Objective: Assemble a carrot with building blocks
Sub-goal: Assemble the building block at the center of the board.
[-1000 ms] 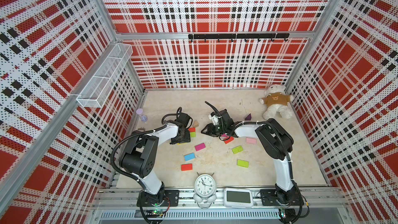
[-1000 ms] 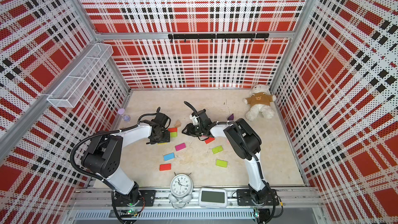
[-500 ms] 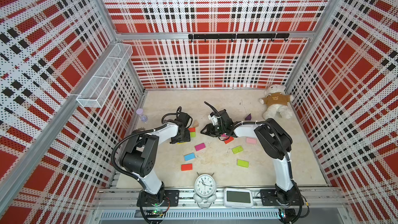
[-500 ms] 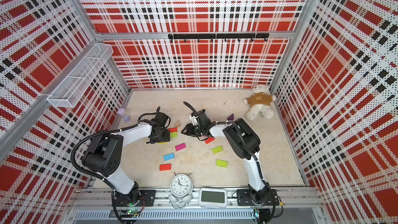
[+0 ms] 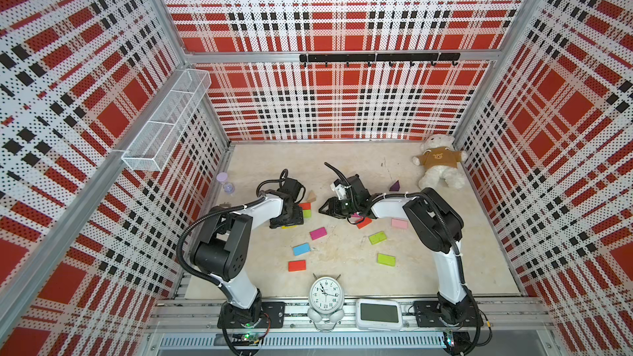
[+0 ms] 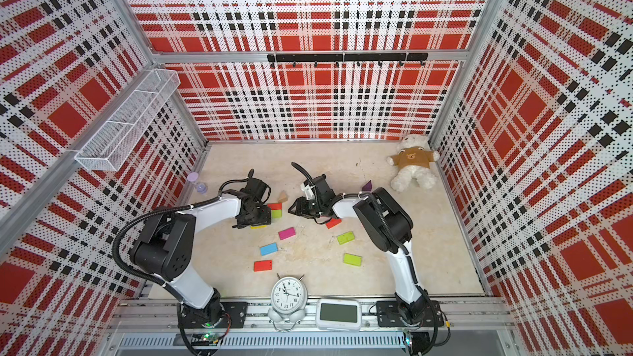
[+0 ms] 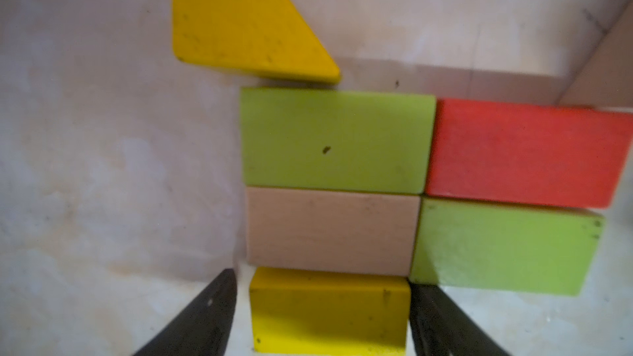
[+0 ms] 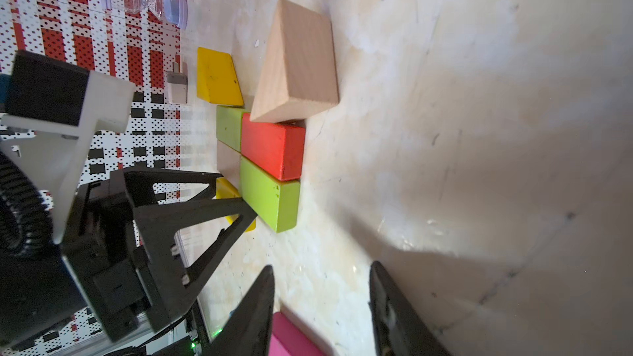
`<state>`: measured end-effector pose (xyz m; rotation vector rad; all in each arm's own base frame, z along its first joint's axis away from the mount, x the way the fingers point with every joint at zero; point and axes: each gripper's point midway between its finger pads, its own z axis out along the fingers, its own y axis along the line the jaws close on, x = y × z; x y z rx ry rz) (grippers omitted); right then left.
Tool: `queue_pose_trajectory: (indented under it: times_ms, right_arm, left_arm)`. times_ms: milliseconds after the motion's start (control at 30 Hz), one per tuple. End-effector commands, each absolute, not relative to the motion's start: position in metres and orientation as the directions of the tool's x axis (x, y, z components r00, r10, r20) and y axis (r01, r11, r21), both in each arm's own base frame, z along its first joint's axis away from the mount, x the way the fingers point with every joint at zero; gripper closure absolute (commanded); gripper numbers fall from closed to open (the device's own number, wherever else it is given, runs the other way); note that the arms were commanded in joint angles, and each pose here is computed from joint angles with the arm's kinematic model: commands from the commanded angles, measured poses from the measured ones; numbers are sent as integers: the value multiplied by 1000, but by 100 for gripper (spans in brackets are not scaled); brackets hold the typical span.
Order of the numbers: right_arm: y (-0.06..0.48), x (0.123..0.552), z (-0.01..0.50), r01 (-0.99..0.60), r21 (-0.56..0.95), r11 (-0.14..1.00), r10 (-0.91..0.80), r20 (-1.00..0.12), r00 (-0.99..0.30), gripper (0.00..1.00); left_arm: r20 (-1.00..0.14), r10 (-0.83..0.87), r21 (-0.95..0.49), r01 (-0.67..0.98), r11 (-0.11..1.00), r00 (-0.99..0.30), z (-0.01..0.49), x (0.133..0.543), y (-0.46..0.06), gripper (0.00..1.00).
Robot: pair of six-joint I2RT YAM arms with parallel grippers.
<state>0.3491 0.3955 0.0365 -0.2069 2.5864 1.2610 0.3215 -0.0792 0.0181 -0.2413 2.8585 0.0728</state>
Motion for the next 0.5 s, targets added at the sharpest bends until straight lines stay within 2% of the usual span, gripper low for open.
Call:
queue_pose_trajectory:
  times_ms: [0, 267, 467]
  right_arm:
    - [401, 353, 47, -264, 754, 601, -11, -323, -946, 51]
    - [395, 349, 60, -285, 731, 620, -17, -351, -936, 49]
    - [383, 326, 64, -347, 611, 712, -106, -394, -913, 43]
  left_arm:
    - [-298, -183, 41, -204, 978, -937, 27, 320, -71, 16]
    - [-378, -208, -17, -218, 976, -902, 59, 322, -72, 14]
    - [-459, -245, -87, -231, 969, -854, 100, 312, -69, 15]
